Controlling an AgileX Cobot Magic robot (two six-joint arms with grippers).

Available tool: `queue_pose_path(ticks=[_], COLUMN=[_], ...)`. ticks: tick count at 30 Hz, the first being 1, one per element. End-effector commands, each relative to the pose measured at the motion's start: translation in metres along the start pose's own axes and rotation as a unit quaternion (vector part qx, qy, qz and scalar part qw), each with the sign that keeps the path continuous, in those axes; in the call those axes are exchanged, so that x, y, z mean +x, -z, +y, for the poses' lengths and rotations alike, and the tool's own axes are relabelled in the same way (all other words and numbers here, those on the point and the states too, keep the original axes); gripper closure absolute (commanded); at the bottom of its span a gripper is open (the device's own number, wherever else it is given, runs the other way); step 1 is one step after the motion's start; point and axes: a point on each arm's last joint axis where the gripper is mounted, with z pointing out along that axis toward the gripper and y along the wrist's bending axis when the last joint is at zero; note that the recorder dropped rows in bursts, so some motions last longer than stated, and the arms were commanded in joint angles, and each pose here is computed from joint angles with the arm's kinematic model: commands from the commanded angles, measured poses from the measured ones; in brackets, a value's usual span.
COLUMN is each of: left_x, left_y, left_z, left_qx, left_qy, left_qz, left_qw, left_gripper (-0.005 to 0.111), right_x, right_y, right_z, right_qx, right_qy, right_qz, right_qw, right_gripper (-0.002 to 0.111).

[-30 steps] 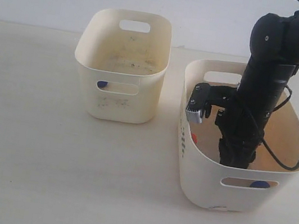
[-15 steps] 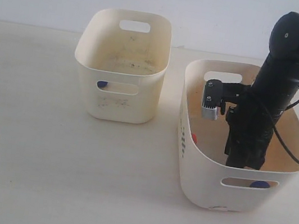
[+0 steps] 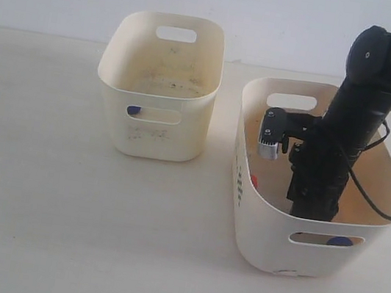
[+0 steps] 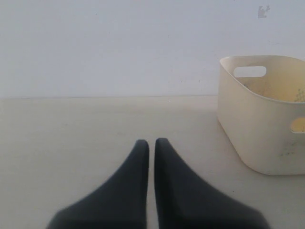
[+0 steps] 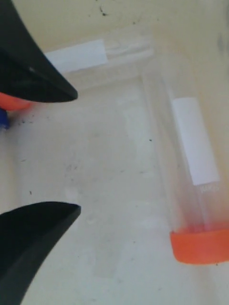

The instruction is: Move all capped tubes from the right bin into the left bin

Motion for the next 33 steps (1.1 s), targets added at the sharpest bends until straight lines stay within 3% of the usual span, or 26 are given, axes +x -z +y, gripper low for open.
queue_pose_path(ticks=[1,17,28,30,33], left_x=[-0.001,-0.001,-0.001,-0.001,-0.001], left_y=[0.0,0.0,0.0,0.0,0.0], left_z=[0.0,0.0,0.0,0.0,0.0], left_qx=[0.004,0.004,0.004,0.004,0.004], left_qy=[0.003,0.003,0.003,0.003,0.003], left_qz=[-0.002,-0.002,-0.002,-0.002,-0.002], left_qw=[1.0,1.0,1.0,1.0,1.0], left_gripper=[0.103,0.103,0.103,0.103,0.103], right_x=[0.001,-0.009,0.001,0.002,0.005], right_y=[-0.004,-0.021,-0.043,-0.043,-0.043], right_z=[-0.001,0.008,0.007,0.004,0.003], right_qx=[-0.008,-0.062,-0.024,-0.009,-0.002], right_qy=[-0.002,0.003,0.002,-0.024,-0.03], right_qz=[-0.002,0.005,0.015,0.023,0.036], right_qw=[1.0,0.998,1.0,0.999,0.999], right_gripper=[0.049,0.049,0.049,0.051,0.065])
